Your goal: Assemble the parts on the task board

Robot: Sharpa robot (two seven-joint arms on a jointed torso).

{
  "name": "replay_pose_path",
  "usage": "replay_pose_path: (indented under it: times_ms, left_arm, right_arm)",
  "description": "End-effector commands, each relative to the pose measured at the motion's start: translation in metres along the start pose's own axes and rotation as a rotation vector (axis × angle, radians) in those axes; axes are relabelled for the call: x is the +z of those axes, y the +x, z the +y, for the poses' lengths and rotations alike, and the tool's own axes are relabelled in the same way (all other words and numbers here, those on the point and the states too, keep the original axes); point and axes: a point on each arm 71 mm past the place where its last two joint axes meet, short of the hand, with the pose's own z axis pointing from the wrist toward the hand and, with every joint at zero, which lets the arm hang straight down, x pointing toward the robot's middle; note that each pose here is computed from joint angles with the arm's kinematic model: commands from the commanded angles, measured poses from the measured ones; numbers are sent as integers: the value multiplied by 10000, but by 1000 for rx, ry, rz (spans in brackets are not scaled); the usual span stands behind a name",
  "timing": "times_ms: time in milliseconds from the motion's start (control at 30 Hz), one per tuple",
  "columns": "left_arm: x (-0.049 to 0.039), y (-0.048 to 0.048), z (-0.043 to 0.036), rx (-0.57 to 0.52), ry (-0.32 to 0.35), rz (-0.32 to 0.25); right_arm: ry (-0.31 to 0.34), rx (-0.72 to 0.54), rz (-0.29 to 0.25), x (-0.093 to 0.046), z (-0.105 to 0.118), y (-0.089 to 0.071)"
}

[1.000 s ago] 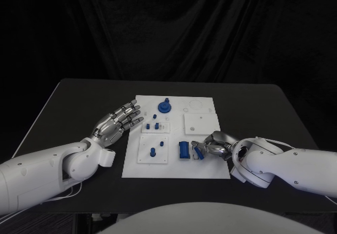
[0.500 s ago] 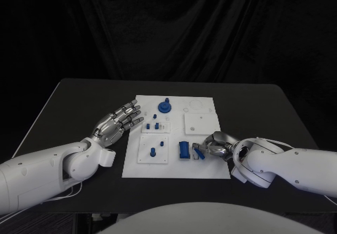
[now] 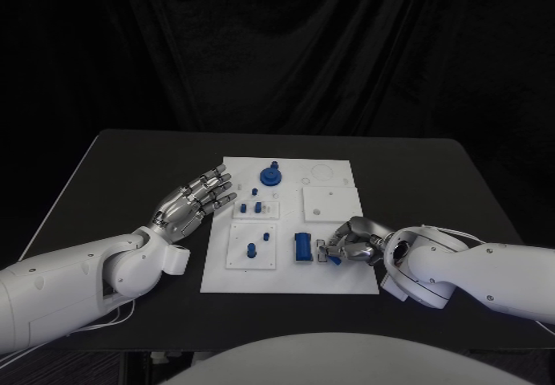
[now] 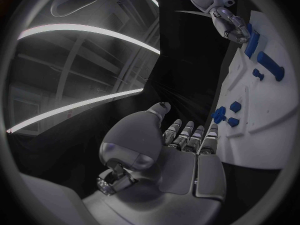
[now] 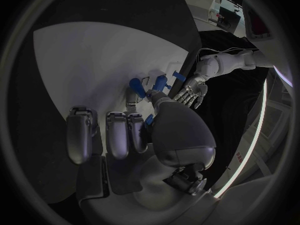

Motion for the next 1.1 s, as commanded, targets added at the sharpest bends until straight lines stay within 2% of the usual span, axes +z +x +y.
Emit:
replay_pose_path:
  times_ms: [33, 1100]
  left_arm:
    - [2, 17, 3, -12, 8, 15]
    - [5, 16, 13, -14, 3, 17]
  right_arm:
    - [-15, -11, 39, -5, 14, 35]
    - [9, -28, 54, -7, -31, 27]
